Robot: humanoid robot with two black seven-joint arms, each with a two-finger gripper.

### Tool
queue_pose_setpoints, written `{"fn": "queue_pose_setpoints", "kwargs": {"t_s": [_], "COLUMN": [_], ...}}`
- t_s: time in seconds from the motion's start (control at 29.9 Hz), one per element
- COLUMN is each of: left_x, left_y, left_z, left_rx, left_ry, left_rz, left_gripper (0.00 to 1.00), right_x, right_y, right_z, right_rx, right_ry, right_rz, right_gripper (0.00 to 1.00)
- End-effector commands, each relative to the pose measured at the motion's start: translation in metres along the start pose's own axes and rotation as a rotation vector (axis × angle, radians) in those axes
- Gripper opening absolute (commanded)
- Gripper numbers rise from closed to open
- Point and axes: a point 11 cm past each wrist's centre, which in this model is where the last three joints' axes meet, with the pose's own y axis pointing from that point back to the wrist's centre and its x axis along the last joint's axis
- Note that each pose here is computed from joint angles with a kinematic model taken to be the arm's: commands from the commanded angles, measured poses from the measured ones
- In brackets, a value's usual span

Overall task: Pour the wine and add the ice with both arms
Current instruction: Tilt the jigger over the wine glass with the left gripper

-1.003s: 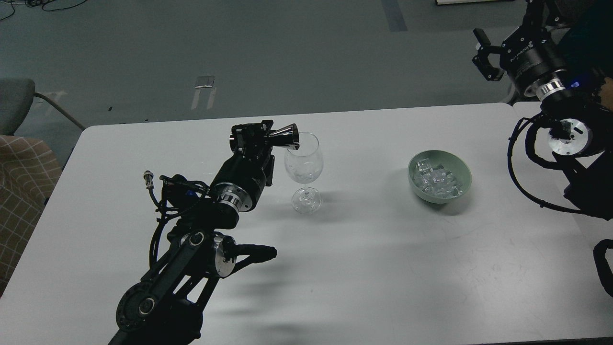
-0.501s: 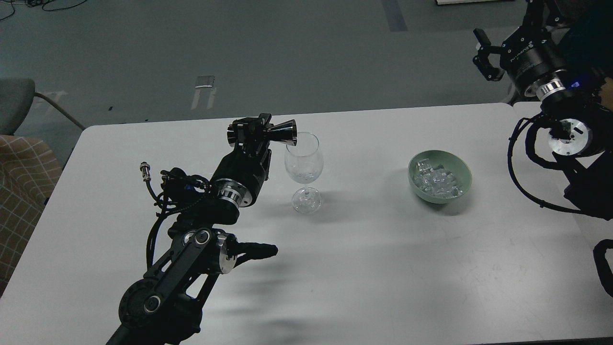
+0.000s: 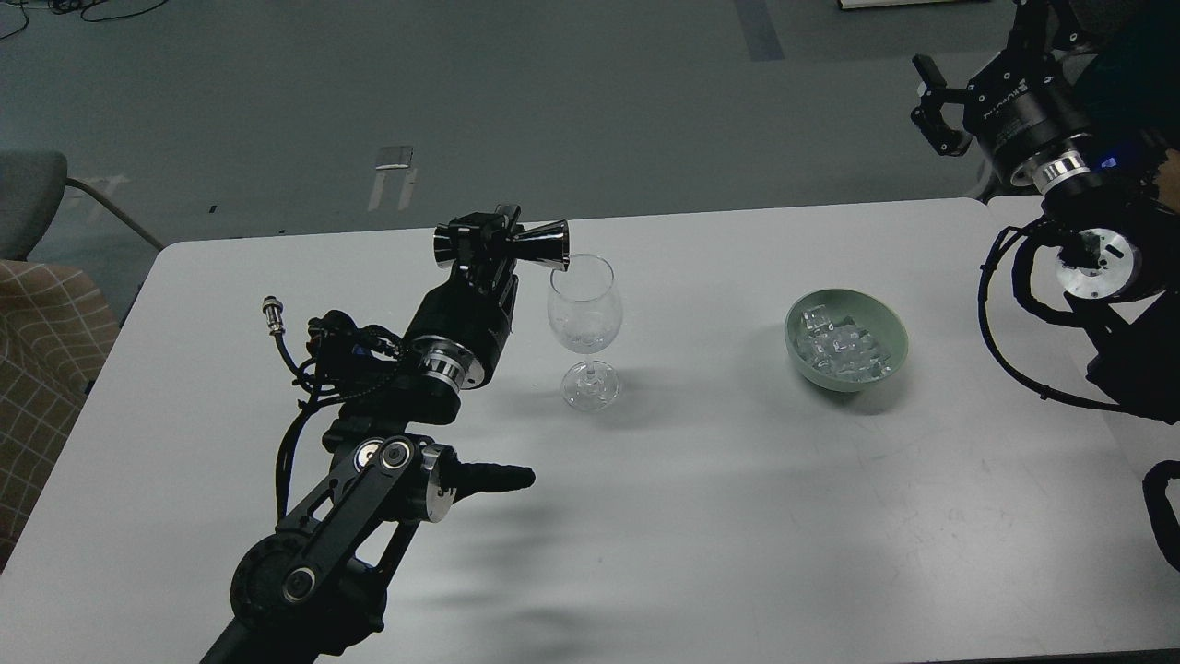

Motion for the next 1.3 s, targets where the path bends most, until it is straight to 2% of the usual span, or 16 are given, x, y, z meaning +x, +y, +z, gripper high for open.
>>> {"fn": "queue_pose_setpoints", "kwargs": {"t_s": [0.0,1.27], "left_x": [-0.0046,-0.0048], "left_y": [0.0,0.0065], "left_z": [0.0012,-0.0018], "left_rx": [-0.007,-0.072], "left_ry": [-0.024,-0.38], "left_rz": [-0.014,-0.027], "left_gripper": [0.08,0.09], "right_x": [0.0,0.0011], "right_y": [0.0,0.0029], "right_z": [-0.0001,0.0056], "right_rx": [0.0,-0.009], "right_ry": [0.0,-0.005], "right_rz": [0.0,0.004], "right_gripper": [1.0,1.0]}}
